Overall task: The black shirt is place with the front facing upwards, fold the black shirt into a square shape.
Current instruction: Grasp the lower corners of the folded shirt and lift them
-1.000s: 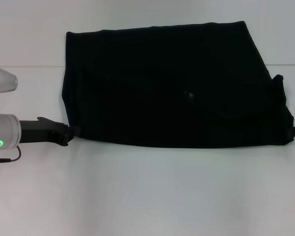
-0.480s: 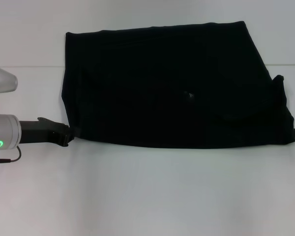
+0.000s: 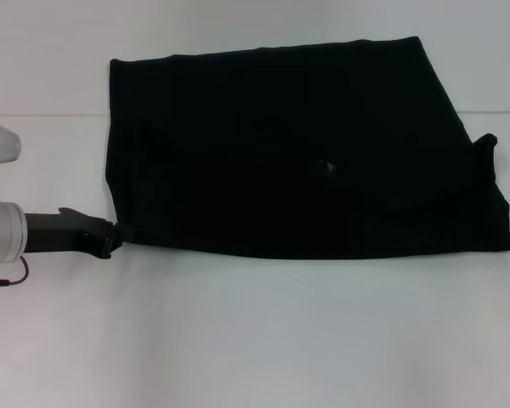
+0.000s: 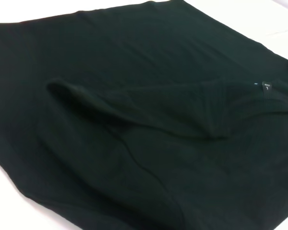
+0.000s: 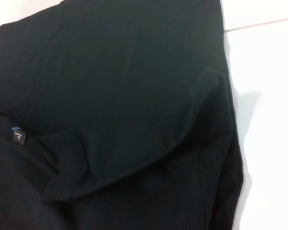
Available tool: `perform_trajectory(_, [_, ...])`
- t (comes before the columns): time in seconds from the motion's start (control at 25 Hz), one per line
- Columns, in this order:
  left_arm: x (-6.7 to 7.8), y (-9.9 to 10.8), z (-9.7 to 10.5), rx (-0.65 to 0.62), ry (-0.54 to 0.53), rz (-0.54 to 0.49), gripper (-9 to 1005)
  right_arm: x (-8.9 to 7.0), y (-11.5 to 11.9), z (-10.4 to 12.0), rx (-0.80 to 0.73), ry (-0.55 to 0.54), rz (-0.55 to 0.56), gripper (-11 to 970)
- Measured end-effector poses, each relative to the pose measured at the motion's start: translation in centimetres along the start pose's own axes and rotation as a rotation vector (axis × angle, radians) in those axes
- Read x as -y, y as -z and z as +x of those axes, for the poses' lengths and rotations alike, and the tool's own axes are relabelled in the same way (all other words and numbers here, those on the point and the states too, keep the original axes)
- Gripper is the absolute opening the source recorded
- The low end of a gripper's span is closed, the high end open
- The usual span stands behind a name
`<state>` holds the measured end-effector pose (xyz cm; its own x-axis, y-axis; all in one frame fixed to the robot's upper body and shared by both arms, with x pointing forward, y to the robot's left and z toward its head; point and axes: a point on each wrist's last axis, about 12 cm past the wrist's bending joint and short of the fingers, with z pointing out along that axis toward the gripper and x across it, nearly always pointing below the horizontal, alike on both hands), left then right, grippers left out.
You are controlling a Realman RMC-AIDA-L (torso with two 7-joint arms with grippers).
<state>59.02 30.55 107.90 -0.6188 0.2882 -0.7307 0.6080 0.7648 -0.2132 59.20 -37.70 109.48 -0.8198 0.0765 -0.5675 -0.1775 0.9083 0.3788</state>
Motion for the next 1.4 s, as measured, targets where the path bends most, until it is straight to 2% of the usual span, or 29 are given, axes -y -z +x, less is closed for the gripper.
perform_trajectory(0.44, [0.0,0.1,-0.2,0.002,-0.006,0.006,-2,0.6,0.6,0.1,0.028,-0.065,-0.011,3])
perform_trajectory(0.64, [0.0,0.0,-0.4,0.004,-0.009,0.005,-2,0.1,0.3,0.0,0.012,-0.058,-0.030,210])
perform_trajectory(0.76, [0.0,0.0,-0.4,0.005,-0.011,0.001,-2,-0.1,0.0,0.1,0.007,-0.064,-0.037,429])
perform_trajectory(1.2, [0.0,0.0,-0.5,0.009,-0.014,-0.001,-2,-1.0,-1.4,0.0,0.001,-0.056,-0.049,525])
perform_trajectory(1.4, [0.0,0.0,-0.5,0.009,-0.016,-0.001,-2,-1.7,-2.4,0.0,-0.012,-0.038,-0.047,520])
